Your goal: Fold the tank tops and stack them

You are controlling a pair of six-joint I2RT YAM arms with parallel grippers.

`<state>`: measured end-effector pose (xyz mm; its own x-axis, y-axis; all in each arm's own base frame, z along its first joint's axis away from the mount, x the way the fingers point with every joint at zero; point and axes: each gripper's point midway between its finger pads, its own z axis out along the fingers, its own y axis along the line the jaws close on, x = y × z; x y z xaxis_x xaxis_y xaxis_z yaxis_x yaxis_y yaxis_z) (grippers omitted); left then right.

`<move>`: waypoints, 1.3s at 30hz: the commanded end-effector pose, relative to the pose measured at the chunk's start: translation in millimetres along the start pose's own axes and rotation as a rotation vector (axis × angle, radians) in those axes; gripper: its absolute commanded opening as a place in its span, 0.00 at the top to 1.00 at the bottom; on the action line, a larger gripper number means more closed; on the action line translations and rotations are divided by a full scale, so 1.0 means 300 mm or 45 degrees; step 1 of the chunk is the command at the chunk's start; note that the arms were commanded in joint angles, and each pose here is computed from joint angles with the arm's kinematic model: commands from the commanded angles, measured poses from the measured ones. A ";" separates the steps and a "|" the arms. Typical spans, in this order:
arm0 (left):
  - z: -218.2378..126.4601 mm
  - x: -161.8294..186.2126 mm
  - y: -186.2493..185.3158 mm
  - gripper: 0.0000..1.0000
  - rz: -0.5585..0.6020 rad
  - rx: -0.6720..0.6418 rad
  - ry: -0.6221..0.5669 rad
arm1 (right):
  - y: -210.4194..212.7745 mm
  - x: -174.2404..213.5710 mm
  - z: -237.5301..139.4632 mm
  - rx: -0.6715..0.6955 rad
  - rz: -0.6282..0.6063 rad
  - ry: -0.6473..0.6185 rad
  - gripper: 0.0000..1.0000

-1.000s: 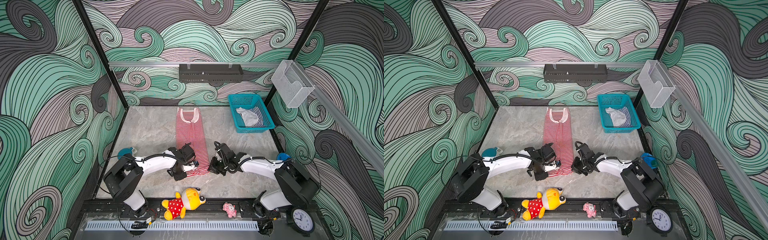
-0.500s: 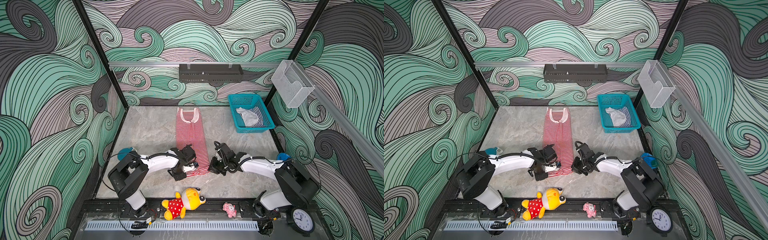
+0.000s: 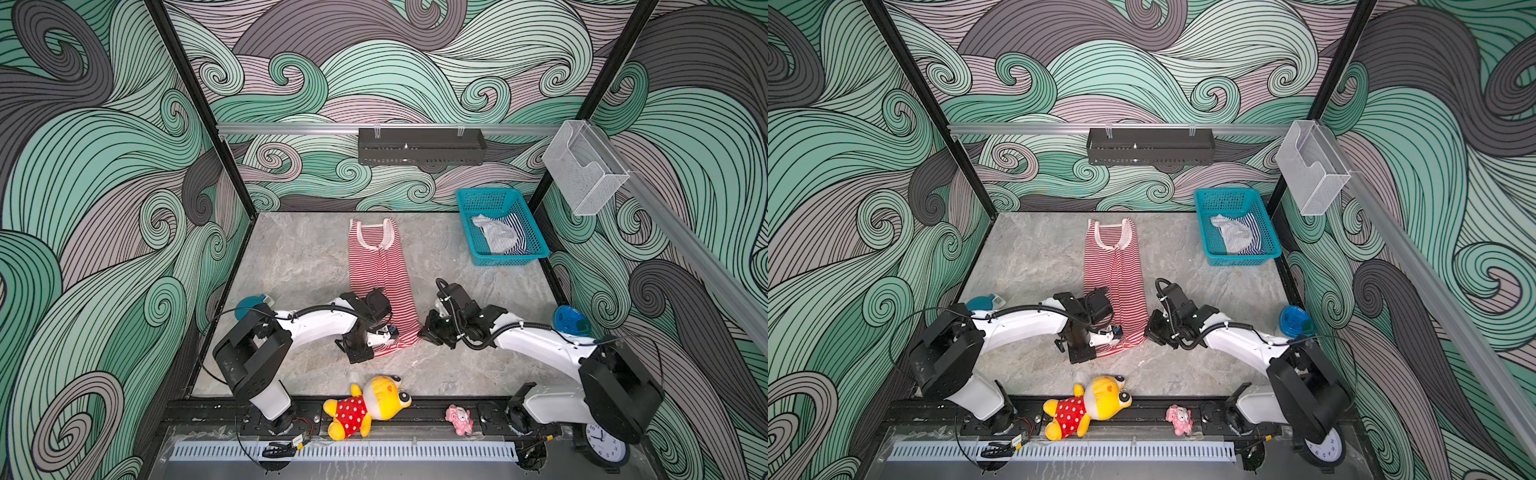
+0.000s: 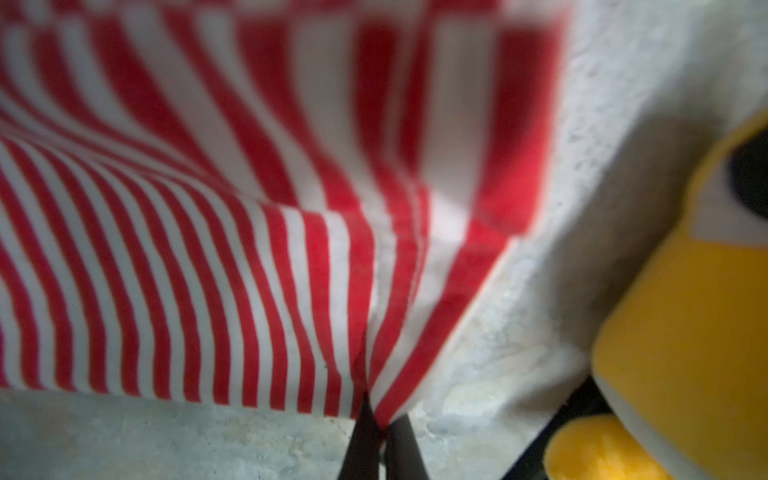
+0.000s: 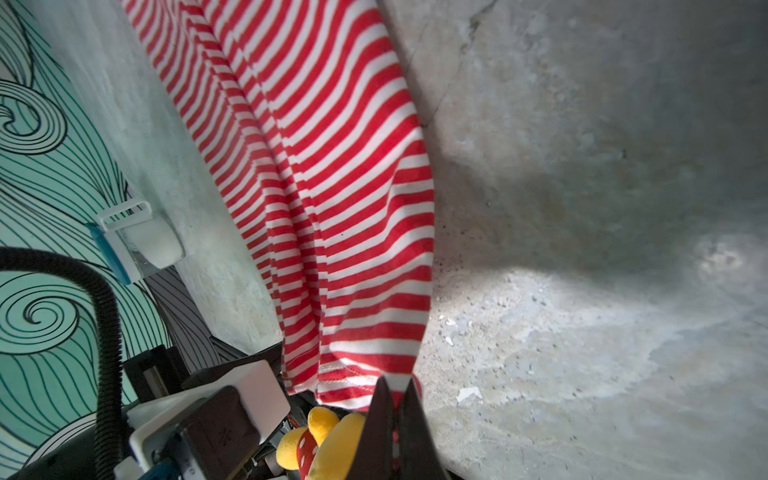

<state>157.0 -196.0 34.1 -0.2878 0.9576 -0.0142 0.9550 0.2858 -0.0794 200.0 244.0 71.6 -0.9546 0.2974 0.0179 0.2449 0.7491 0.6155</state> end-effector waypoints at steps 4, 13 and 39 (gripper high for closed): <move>-0.178 0.018 -0.081 0.99 0.061 0.070 -0.072 | -0.003 0.040 -0.095 0.027 -0.012 -0.046 1.00; -0.375 -0.065 0.081 0.99 0.014 -0.221 -0.234 | 0.171 -0.026 -0.207 -0.058 -0.100 -0.095 1.00; -0.373 -0.182 0.817 0.97 -0.336 -0.415 -0.337 | 0.481 -0.697 -0.014 -0.183 -0.138 -0.003 1.00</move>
<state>397.1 -173.3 129.2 -0.4940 0.8291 -0.2618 0.8154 0.5463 0.1916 423.2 292.5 168.5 -0.9701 0.2314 -0.0736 0.1085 0.6841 0.7213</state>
